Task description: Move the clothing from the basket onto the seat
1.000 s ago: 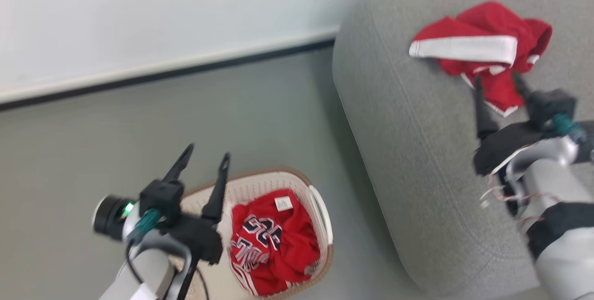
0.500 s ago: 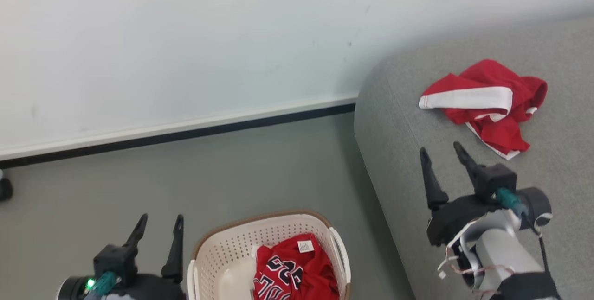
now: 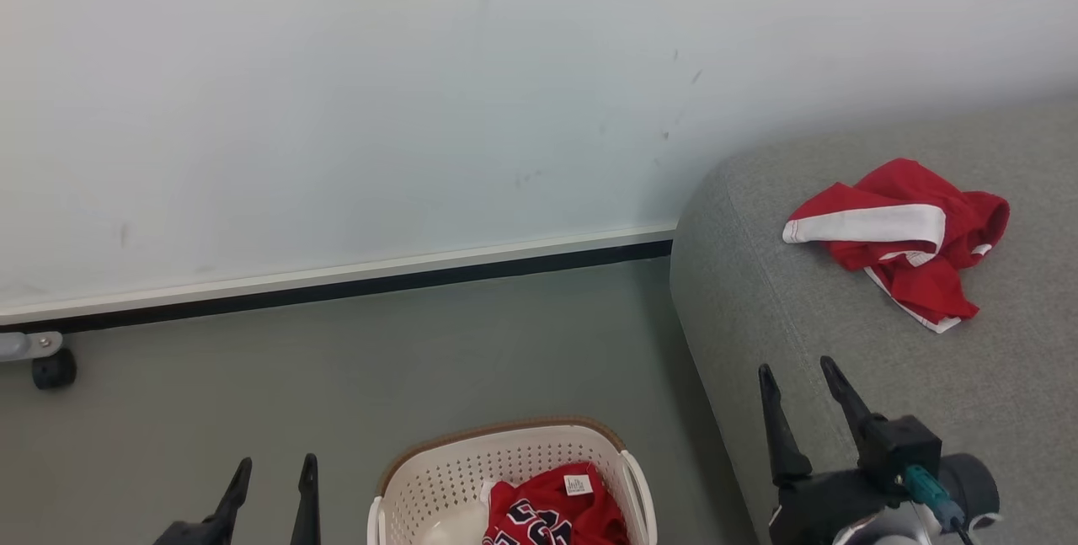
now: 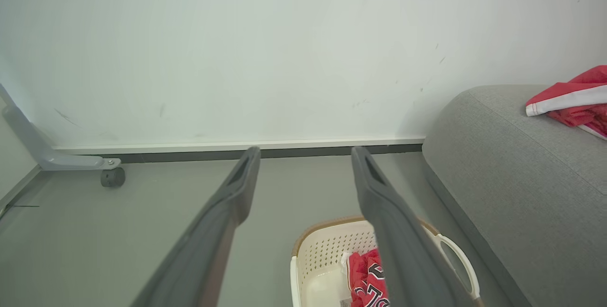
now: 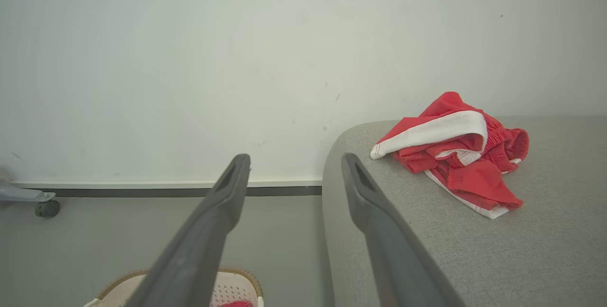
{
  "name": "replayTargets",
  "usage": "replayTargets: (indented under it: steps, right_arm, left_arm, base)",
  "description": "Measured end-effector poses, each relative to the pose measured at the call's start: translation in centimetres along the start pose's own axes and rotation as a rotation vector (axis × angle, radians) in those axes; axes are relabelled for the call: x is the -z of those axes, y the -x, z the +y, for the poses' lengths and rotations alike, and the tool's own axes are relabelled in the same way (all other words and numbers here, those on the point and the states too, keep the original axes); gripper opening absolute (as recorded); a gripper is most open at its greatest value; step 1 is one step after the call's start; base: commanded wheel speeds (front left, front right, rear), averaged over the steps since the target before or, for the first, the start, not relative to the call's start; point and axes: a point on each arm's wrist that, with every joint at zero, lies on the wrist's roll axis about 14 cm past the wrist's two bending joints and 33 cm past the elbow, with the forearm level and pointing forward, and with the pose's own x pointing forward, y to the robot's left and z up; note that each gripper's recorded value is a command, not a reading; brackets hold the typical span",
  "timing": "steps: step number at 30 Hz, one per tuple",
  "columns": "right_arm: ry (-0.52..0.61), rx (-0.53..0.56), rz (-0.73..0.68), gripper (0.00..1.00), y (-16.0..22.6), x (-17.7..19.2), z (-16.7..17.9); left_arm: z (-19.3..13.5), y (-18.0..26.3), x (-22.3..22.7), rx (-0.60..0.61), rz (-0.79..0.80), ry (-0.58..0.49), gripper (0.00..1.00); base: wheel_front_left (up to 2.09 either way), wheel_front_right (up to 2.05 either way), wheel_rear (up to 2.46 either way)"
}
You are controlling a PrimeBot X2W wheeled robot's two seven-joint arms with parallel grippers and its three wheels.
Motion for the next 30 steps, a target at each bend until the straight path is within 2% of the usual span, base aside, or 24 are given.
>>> replayTargets:
  steps: [14, 30]
  right_arm:
    - [-0.051, 0.019, -0.019, 1.0, 3.3, 0.1, 0.6]
    - [-0.05, 0.041, -0.059, 1.0, 3.4, -1.1, 0.0]
  left_arm:
    - [0.9, 1.9, -0.7, -0.049, -0.043, 0.008, 1.0]
    - [1.1, 1.9, -1.8, -0.063, -0.08, 0.002, 1.0]
  base:
    - [0.0, 0.0, 0.0]
    - [0.0, 0.0, 0.0]
